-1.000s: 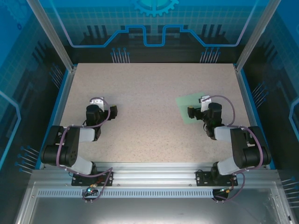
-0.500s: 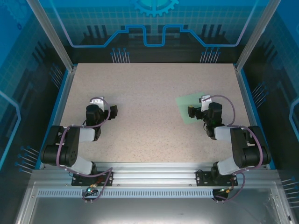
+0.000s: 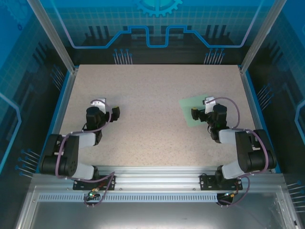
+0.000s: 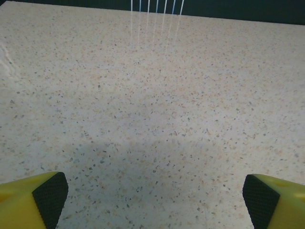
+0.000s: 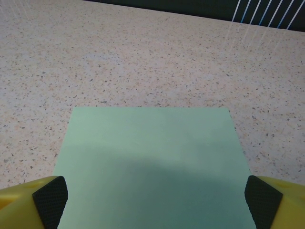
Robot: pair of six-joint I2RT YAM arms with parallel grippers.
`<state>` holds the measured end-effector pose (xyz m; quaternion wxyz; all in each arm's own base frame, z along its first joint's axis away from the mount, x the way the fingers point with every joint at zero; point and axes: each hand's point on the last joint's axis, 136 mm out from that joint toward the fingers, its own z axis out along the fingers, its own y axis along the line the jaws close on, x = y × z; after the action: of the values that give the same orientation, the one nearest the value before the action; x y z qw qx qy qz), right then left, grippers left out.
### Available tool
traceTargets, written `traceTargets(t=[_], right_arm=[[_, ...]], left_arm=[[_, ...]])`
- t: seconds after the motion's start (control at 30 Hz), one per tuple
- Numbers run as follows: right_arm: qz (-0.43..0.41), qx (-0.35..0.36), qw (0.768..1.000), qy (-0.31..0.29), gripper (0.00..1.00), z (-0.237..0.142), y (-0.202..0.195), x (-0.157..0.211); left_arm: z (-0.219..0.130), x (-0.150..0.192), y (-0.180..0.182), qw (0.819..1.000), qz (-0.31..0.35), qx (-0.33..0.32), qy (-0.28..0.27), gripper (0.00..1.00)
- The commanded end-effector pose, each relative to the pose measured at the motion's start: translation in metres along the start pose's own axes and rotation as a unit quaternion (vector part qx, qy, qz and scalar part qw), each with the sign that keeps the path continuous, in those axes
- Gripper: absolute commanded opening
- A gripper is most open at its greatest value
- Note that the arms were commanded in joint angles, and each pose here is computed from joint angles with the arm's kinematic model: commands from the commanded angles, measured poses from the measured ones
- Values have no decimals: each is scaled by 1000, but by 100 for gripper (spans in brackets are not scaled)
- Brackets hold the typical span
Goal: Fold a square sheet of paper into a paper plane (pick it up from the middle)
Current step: Move the square sheet of paper to the center of the table.
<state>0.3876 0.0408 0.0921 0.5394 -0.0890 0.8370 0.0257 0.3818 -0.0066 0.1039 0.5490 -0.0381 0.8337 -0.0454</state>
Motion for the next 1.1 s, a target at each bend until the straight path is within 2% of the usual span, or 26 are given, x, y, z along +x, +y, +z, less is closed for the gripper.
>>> traceTargets(t=[0.0,0.1,0.17,0.27,0.37,0.5,0.57,0.73,0.87,1.07], right_arm=[[5,13,1000,18,100,-12,-6,-26],[63,24,993,100,99,-25,-11,-38],[87,-21,987,133,99,-33,4,-49],[144,-92,972,159,99,-37,31,-54],[202,-161,950,173,99,-36,56,-66],[242,-177,923,243,98,-19,72,-55],[238,-177,914,277,97,-8,81,-46],[213,-113,897,370,93,18,85,-11],[227,-56,891,388,91,25,74,6],[257,-30,871,417,90,23,73,34]], left_arm=[[-8,-23,5,998,-48,-20,21,98],[-19,-38,4,995,-102,-17,11,99],[-26,-46,14,985,-165,-52,14,99],[-34,-52,14,977,-196,-67,51,98],[-35,-48,-4,971,-221,-23,85,98],[-39,-39,-18,956,-279,13,93,98],[-42,-36,-18,951,-296,16,87,98],[-49,-28,-16,949,-302,9,90,99],[-55,-26,-22,949,-299,28,92,98],[-67,-31,-35,948,-298,67,86,99]])
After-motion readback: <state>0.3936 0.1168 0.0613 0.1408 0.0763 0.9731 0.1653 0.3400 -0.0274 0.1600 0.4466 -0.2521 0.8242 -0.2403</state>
